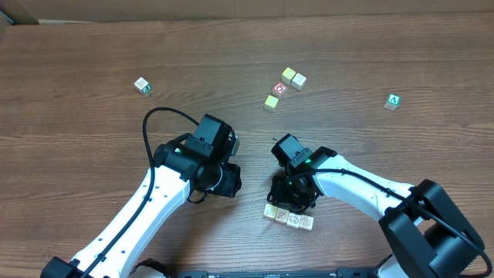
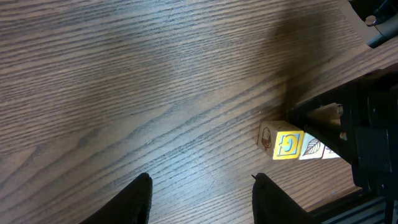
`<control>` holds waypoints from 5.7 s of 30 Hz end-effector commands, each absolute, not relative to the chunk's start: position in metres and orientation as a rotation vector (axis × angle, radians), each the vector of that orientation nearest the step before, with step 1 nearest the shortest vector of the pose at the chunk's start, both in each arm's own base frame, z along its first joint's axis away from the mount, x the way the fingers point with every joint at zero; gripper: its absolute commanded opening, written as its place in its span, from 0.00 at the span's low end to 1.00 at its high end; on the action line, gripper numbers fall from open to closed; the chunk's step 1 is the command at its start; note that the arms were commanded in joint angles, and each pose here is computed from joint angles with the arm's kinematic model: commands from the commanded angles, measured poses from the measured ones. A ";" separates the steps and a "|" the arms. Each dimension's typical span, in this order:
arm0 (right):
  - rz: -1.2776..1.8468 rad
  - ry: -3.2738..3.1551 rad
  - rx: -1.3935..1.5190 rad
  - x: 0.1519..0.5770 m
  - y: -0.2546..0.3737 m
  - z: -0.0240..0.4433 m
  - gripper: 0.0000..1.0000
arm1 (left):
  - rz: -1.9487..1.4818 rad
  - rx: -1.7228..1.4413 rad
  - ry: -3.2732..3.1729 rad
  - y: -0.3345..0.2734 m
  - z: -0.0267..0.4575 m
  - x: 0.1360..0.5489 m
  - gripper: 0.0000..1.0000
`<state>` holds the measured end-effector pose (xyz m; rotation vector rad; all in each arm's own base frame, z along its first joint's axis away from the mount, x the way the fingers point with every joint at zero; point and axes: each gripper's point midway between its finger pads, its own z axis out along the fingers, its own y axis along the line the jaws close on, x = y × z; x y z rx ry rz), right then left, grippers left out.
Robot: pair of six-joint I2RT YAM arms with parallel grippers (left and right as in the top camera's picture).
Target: Flip 4 blocks
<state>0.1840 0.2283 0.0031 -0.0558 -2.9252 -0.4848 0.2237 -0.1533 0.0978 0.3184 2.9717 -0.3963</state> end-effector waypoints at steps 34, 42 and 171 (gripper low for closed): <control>-0.556 -2.953 -0.016 0.194 0.240 0.007 0.04 | -0.390 0.351 2.980 -0.151 0.094 0.221 0.47; -0.553 -2.956 -0.003 0.194 0.239 0.006 0.04 | -0.392 0.350 2.984 -0.151 0.094 0.220 0.49; -0.454 -2.875 -0.484 0.090 0.120 0.084 0.70 | -0.395 0.443 2.970 -0.152 0.089 0.218 0.04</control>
